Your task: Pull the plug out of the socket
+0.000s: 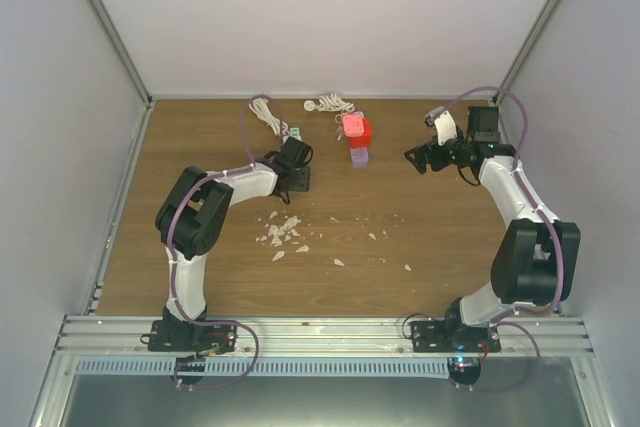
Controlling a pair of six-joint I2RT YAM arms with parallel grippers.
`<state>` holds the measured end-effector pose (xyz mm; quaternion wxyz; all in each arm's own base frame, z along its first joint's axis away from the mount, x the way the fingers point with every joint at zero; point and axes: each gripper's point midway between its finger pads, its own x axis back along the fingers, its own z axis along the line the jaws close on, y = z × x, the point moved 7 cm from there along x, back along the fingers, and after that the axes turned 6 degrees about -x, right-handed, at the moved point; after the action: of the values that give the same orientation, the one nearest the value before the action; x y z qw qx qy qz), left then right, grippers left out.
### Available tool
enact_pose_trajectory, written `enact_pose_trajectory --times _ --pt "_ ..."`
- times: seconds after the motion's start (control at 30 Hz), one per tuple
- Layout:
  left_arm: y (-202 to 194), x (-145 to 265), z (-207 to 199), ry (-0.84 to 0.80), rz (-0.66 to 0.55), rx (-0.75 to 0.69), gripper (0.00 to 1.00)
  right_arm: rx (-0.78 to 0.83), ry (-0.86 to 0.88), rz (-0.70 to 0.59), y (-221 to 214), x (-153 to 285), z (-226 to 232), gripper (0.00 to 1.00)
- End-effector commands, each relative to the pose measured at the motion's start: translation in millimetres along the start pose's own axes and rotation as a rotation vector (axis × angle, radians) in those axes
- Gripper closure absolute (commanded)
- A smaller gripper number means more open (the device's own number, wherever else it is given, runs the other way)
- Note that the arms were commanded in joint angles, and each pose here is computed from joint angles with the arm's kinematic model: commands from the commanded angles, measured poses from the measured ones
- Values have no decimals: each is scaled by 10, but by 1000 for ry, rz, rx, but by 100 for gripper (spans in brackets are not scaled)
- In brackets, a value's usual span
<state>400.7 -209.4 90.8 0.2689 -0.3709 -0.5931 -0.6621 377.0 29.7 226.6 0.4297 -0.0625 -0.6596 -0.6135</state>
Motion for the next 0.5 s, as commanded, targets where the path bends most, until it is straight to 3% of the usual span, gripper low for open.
enact_pose_trajectory --times 0.0,0.47 --pt "-7 80 231 22 -9 -21 42 16 -2 6 11 31 25 0" --pt "-320 195 701 -110 93 -212 54 30 8 12 19 62 48 0"
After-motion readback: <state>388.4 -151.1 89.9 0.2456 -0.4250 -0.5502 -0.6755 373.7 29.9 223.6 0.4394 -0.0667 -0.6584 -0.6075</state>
